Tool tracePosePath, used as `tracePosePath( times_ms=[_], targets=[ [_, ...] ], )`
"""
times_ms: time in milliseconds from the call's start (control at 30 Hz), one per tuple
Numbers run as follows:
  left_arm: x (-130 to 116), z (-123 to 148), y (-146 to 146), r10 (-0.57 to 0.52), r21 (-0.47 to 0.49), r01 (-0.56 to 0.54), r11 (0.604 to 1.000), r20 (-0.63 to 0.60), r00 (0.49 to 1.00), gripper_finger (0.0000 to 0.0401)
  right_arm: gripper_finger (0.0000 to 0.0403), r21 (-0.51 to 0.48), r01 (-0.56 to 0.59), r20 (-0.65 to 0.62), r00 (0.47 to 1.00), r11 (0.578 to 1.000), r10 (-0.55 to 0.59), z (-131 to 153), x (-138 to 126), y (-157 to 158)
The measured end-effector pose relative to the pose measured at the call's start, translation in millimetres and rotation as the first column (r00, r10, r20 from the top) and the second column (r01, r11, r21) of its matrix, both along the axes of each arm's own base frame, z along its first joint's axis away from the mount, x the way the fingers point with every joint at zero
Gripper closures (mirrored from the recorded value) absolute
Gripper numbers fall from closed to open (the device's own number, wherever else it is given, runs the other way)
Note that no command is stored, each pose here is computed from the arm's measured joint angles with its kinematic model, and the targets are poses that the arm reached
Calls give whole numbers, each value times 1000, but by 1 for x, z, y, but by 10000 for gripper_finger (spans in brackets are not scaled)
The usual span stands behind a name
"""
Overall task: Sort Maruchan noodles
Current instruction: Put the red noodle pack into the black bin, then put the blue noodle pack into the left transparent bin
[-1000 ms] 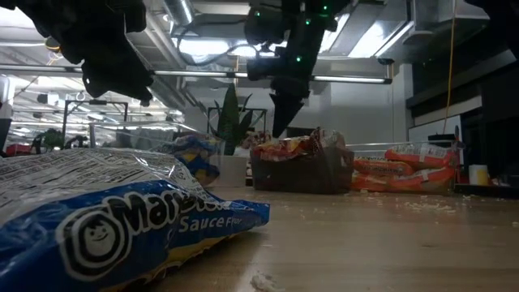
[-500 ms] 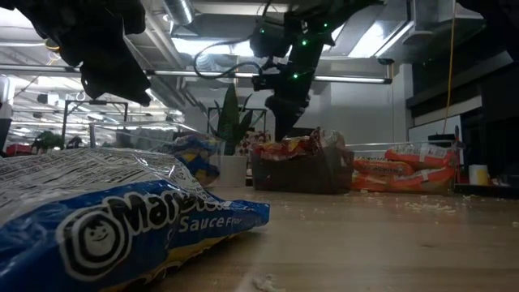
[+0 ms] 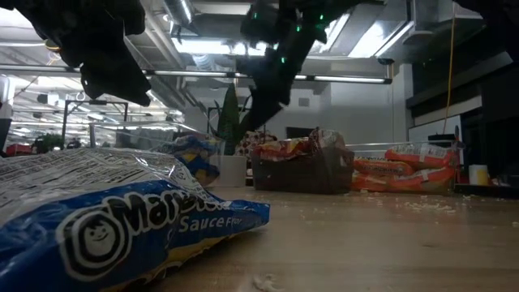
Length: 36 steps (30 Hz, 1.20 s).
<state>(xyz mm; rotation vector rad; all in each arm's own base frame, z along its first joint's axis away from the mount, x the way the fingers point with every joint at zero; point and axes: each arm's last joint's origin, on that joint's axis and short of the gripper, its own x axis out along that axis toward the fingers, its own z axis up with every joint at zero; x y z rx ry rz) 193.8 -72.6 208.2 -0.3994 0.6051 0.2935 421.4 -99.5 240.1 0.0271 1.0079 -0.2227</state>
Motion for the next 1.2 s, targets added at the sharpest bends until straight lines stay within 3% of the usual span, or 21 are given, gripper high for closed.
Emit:
tracePosePath(
  times_ms=[167, 400, 533, 667, 767, 833, 967, 1067, 1200],
  targets=[
    [0, 0, -1, -2, -8, 2, 1000, 0, 1000, 252, 269, 23, -4, -90, 996, 1000, 6, -30, 5, -2],
    [-2, 0, -4, -18, -8, 18, 1000, -4, 1000, 252, 269, -178, 91, -193, 973, 980, -125, -42, 1, -15],
    [-2, 0, -4, -16, -8, 16, 1000, -4, 1000, 252, 269, -183, 103, -200, 970, 978, -140, -41, -1, -20],
    [-2, -1, -4, -19, -38, 19, 999, -7, 1000, 252, 269, -36, 40, -186, 981, 999, -46, -37, 1, -15],
    [-3, -1, -10, -123, -116, 117, 986, -38, 992, 252, 269, 138, -31, -139, 989, 990, 50, -23, 5, -7],
    [-6, -2, -18, -208, -161, 197, 967, -53, 977, 252, 269, 286, -63, -101, 990, 956, 95, -11, 7, -1],
    [-16, -2, -38, -306, -158, 296, 942, -43, 951, 252, 269, 544, -170, -5, 979, 822, 205, 7, 13, 28],
    [-24, -1, -52, -327, -122, 323, 938, -14, 945, 252, 269, 587, -253, 18, 954, 769, 300, 10, 18, 68],
    [-28, -3, -73, -290, -124, 296, 947, 64, 955, 252, 269, 489, -334, -4, 923, 806, 384, 2, 21, 125]
  ],
)
